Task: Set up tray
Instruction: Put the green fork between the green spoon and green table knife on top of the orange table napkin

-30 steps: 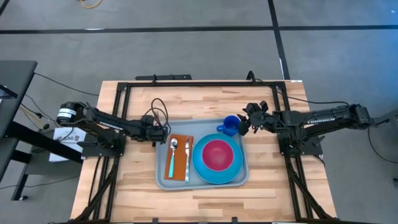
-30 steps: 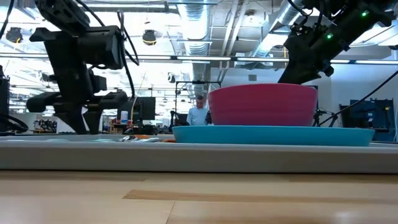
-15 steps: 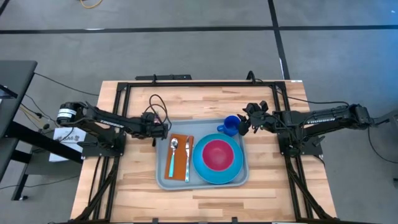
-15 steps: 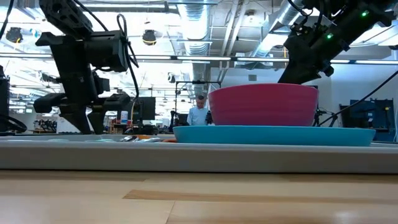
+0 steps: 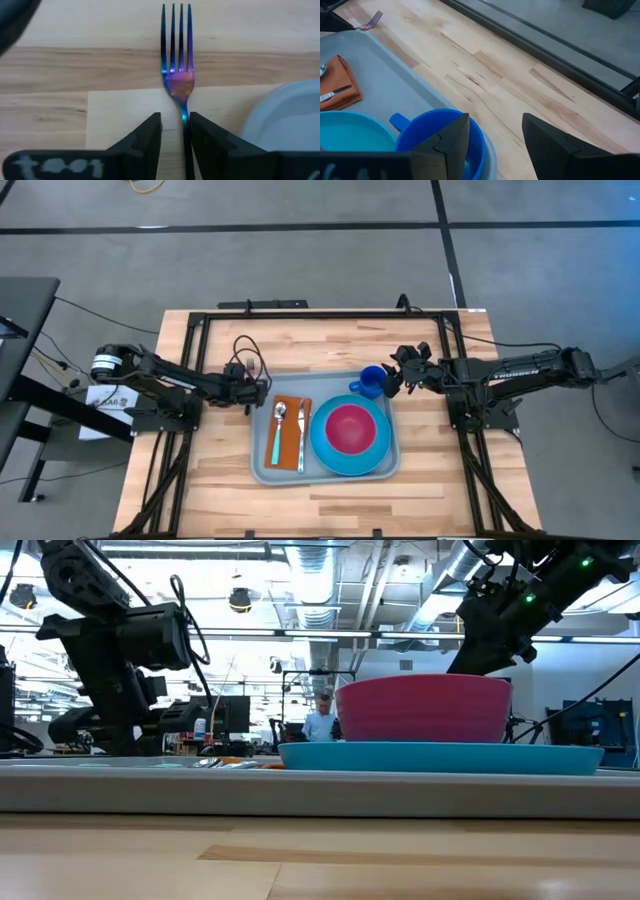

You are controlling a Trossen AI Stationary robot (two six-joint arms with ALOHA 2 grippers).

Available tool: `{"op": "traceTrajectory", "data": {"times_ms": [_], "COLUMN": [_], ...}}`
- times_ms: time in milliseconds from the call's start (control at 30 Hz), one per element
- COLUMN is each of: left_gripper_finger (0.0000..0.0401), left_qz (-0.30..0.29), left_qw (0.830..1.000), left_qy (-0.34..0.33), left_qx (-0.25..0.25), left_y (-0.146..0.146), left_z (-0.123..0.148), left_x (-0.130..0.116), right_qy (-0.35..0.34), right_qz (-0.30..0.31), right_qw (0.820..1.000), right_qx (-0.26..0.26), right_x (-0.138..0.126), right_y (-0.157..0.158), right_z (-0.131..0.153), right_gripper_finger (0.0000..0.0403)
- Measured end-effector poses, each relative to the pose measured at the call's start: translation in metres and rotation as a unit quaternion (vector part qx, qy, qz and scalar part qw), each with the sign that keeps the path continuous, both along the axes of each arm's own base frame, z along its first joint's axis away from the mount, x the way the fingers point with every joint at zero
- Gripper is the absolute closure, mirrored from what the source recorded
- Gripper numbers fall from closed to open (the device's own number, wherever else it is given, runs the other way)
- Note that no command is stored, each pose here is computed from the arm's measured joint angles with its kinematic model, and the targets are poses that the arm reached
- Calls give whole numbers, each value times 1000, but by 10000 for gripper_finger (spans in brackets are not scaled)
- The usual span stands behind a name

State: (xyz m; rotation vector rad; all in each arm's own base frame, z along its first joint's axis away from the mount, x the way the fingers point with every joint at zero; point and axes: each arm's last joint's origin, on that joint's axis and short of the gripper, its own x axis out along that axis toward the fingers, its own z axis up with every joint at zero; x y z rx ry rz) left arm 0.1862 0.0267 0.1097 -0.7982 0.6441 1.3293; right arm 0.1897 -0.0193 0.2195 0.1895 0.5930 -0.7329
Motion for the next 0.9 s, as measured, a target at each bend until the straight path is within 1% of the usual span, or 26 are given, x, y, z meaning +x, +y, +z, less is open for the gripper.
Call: {"op": "traceTrajectory", "data": {"times_ms": [67, 133, 267, 300, 600, 733, 800, 900], "left_gripper_finger": [310, 326, 382, 391, 397, 399, 399, 399], "left_qz": [0, 2, 3, 2, -16, -9, -4, -19], "left_qw": [1000, 1000, 1000, 1000, 1000, 1000, 1000, 1000], "left_qy": [7, 12, 16, 15, 13, -14, -9, -9], "left_qx": [3, 9, 14, 15, 12, 16, 21, 22], "left_y": [0, 0, 1, 1, -3, -7, -9, -15], "left_z": [-1, -3, -3, -3, 0, 17, 27, 48], "left_x": [-2, -5, -5, -5, -1, 10, 13, 25], "right_qy": [0, 0, 0, 0, 0, 0, 0, 0], "right_qz": [0, 0, 0, 0, 0, 0, 0, 0], "right_qw": [1000, 1000, 1000, 1000, 1000, 1000, 1000, 1000], "right_qx": [0, 0, 0, 0, 0, 0, 0, 0], "right_x": [0, 0, 0, 0, 0, 0, 0, 0], "right_y": [0, 0, 0, 0, 0, 0, 0, 0], "right_z": [0, 0, 0, 0, 0, 0, 0, 0], "right_gripper_finger": [226, 226, 226, 226, 226, 226, 226, 226]}}
